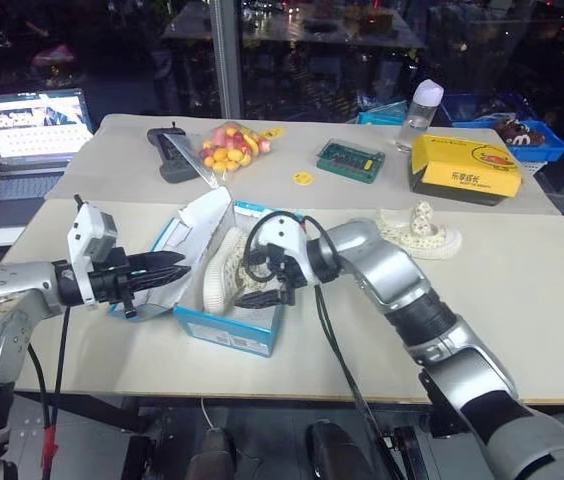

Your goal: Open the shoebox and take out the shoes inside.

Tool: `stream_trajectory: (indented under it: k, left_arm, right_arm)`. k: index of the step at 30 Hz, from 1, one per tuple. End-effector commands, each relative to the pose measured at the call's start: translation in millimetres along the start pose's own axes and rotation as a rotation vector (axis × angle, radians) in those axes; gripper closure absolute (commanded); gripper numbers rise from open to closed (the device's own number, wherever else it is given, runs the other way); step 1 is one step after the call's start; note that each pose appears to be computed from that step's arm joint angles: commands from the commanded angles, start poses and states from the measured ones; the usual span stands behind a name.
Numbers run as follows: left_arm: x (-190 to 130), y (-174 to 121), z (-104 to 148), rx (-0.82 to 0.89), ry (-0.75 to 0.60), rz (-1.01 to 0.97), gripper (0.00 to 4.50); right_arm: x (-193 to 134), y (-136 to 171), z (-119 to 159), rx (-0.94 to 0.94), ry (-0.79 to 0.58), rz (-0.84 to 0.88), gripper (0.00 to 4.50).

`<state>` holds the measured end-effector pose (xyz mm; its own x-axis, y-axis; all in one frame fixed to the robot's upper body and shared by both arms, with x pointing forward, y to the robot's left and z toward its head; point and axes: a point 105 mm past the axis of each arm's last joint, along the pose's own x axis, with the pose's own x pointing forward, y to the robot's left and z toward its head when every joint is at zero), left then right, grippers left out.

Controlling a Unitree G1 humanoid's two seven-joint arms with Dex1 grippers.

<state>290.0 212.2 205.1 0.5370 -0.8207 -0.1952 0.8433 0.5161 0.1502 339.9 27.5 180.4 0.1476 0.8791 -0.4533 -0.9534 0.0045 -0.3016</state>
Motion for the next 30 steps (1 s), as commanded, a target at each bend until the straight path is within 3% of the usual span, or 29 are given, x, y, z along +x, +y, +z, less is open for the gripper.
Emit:
stream_trajectory:
  k: [1, 10, 15, 23, 27, 30]
  left_arm:
    - [-8, -1, 13, 0.05, -0.016, 0.021, 3.29]
    - [-9, -1, 13, 0.05, -0.017, 0.031, 3.29]
    - [-8, -2, 13, 0.049, -0.019, 0.03, 3.29]
    - [-7, -1, 13, 0.051, -0.017, 0.025, 3.29]
    - [-7, -1, 13, 0.053, -0.018, 0.025, 3.29]
    - [-6, 0, 13, 0.055, -0.02, 0.025, 3.29]
  right_arm:
    - [-8, -24, -10, -0.027, 0.046, -0.108, 0.03]
    - [-12, -44, -24, -0.085, 0.172, -0.207, 0.03]
    - [-4, -35, -32, -0.079, 0.235, -0.171, 0.03]
    - [-33, -31, 8, -0.148, 0.179, -0.112, 0.03]
    - [-56, -50, 57, -0.154, 0.087, -0.152, 0.03]
    - [-54, -60, 72, -0.102, 0.052, -0.166, 0.03]
